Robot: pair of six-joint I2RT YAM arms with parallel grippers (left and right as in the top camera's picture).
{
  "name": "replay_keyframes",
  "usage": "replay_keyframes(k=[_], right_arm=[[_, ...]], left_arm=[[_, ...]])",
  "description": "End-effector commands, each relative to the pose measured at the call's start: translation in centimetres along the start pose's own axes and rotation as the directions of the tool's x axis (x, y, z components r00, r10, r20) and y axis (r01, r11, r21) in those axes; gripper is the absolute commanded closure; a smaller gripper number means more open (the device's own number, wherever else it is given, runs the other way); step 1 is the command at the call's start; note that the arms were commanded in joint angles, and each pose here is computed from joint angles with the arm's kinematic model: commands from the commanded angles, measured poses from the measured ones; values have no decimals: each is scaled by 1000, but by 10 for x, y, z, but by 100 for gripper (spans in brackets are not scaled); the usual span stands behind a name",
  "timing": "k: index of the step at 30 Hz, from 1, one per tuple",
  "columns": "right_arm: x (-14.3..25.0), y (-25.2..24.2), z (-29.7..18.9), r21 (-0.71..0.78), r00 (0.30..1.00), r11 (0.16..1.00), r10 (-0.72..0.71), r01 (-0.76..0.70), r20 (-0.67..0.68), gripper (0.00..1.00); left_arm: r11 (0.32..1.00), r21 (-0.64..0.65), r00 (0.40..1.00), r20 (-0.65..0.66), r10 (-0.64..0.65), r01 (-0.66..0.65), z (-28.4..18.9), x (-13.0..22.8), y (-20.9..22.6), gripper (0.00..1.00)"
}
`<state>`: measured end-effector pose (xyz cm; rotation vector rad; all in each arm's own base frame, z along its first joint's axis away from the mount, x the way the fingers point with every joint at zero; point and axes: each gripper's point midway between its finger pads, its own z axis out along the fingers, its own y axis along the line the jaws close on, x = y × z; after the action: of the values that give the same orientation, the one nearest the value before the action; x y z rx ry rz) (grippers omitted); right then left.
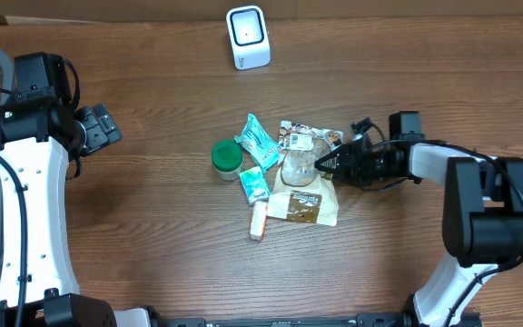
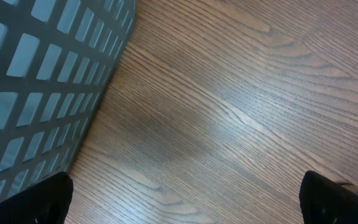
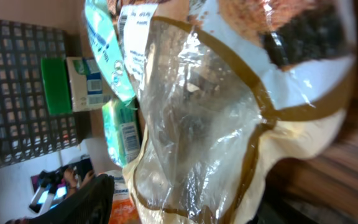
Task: Scan the item barcode
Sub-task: 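Lift the bag upright and carry it toward the white scanner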
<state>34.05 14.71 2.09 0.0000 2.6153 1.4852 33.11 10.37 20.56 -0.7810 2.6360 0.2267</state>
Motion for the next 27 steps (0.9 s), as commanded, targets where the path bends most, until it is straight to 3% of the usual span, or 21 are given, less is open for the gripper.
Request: replay_keyframes(k=[1, 10, 14, 24, 27], right_arm=[[4, 19, 13, -99, 999, 995, 17, -20, -30, 38], [1, 69, 45, -179, 992, 981, -90, 73, -90, 46], [-1, 66, 69, -64, 996, 997, -46, 41, -79, 47], [2, 94, 105, -59, 992, 992, -111, 107, -60, 47], [-3, 80, 113, 60, 998, 997, -56, 57, -9, 56]], left_arm=[[1000, 3, 1000, -6, 20, -20, 2, 1, -1, 0], [1000, 4, 1000, -6, 22, -22, 2, 1, -2, 0], [1000, 3, 1000, -6, 22, -22, 2, 1, -2, 0], [1000, 4, 1000, -6, 22, -22, 2, 1, -2, 0], [1000, 3, 1000, -6, 22, -22, 2, 1, -2, 1]])
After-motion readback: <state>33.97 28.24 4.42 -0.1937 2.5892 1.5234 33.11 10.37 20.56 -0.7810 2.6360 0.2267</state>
